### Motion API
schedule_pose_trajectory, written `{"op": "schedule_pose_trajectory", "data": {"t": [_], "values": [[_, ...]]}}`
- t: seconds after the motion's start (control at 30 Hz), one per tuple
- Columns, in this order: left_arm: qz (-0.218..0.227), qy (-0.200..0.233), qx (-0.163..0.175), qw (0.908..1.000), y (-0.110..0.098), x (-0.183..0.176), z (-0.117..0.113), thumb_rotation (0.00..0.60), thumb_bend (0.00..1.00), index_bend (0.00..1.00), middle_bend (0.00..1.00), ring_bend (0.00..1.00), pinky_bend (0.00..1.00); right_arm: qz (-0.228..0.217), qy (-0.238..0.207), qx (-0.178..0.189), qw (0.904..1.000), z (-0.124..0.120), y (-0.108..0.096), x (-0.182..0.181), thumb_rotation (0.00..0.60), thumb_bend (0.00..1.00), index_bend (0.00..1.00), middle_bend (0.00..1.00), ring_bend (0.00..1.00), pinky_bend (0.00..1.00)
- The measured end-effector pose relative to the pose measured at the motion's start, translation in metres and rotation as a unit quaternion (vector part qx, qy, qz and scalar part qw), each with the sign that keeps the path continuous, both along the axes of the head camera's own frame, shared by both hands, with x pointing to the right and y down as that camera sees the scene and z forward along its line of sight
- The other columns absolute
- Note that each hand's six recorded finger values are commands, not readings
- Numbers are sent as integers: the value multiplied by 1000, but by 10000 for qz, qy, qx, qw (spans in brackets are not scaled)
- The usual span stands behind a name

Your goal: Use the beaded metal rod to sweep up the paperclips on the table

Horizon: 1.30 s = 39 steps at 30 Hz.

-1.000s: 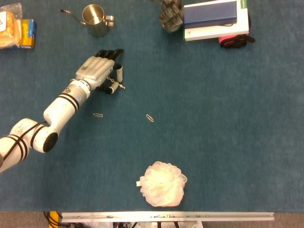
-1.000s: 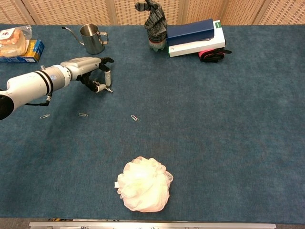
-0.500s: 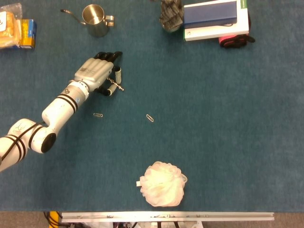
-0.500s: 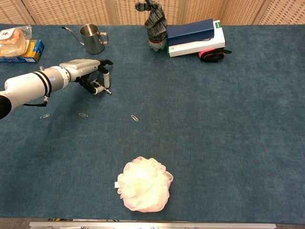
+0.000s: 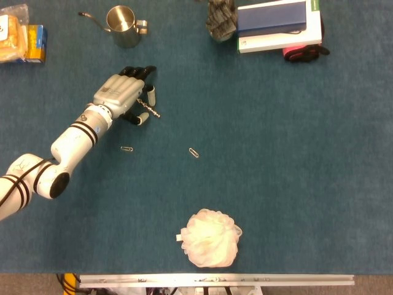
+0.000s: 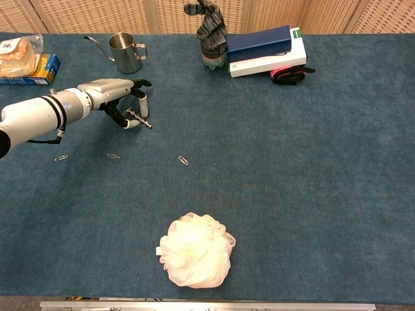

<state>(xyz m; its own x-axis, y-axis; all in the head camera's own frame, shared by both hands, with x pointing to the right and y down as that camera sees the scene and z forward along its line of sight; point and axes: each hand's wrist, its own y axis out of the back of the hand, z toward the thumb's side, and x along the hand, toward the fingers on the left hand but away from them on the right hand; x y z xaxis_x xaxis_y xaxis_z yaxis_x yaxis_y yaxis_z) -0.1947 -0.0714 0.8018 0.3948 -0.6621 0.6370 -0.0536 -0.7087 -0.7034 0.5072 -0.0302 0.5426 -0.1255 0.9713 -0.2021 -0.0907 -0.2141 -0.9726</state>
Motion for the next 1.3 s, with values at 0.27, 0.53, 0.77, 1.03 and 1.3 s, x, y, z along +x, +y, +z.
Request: {"op": "schedule_pose_trajectory", "data": {"t": [0.27, 0.53, 0.77, 1.03, 1.3], "values": [[-100, 207, 188, 9996, -1, -1, -6, 600, 324, 461, 0, 0, 0, -31, 94, 87, 9999, -11, -1, -2, 600, 0, 129, 39, 0, 62], [-105, 314, 316, 9989, 8, -3, -3, 600, 324, 470, 0, 0, 0, -3, 128, 90, 9999, -14, 2, -1, 600, 0, 129, 39, 0, 62], [-104, 334, 337, 9988, 12, -2, 0, 600, 324, 464, 0, 0, 0, 0, 111, 87, 9999, -14, 3, 0, 600, 0, 129, 39, 0, 62], [-74, 308, 408, 9987, 12, 2, 3, 600, 324, 448, 0, 0, 0, 19, 90, 55, 9999, -11, 4, 2, 600, 0, 129, 39, 0, 62], [-67, 228, 433, 9988, 10, 2, 8, 600, 324, 448, 0, 0, 0, 14, 75, 17, 10000, -8, 4, 2, 600, 0, 129, 39, 0, 62]]}}
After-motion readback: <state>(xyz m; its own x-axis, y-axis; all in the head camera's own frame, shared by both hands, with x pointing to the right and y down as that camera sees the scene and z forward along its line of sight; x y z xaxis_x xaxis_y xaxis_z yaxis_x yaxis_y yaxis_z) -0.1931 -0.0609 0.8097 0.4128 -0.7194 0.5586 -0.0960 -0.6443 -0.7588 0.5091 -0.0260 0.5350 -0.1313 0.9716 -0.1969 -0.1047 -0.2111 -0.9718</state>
